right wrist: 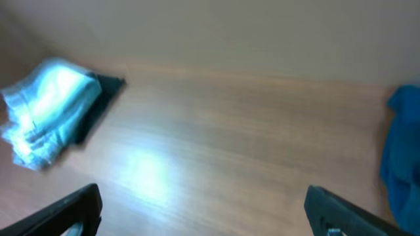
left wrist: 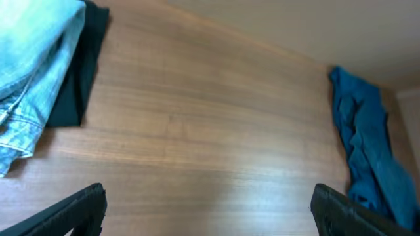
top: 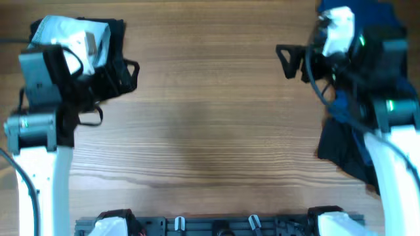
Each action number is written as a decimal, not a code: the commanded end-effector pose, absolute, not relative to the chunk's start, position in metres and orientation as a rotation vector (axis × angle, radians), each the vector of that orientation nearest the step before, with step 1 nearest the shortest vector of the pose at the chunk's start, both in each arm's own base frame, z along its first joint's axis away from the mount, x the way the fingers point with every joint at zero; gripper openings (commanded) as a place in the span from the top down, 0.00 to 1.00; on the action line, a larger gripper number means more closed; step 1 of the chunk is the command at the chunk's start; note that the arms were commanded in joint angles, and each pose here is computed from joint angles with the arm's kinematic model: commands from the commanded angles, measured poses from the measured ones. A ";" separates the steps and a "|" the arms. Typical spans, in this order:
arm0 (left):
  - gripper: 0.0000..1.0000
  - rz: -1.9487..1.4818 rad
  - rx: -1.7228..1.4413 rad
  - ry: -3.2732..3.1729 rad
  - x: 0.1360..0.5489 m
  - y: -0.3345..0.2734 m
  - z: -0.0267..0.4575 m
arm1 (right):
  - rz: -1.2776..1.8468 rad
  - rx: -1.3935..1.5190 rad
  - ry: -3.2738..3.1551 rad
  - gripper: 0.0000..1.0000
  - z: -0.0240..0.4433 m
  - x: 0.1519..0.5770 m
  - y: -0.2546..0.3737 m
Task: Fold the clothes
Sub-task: 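Raise both arms and move the right gripper over the navy clothing pile, then lower the right gripper into the navy pile and pinch a garment, then lift the navy garment with the right gripper and drop it mid-table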
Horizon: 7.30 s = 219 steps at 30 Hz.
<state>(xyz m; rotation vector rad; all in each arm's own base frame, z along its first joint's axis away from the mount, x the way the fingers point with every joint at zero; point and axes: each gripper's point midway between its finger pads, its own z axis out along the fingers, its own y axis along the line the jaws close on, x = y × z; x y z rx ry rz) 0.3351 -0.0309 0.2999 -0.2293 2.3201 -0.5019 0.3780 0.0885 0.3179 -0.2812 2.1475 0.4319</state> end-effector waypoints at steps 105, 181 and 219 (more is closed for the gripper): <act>0.00 -0.389 0.248 2.478 0.393 -0.198 0.222 | -0.421 0.602 2.488 0.73 0.031 0.384 -0.178; 0.00 -0.405 0.245 2.433 0.395 -0.199 0.234 | -0.417 0.582 2.890 0.26 0.039 0.395 -0.169; 0.01 -0.327 0.203 2.413 0.401 -0.186 0.238 | 0.188 0.185 2.525 0.96 0.209 0.424 -0.070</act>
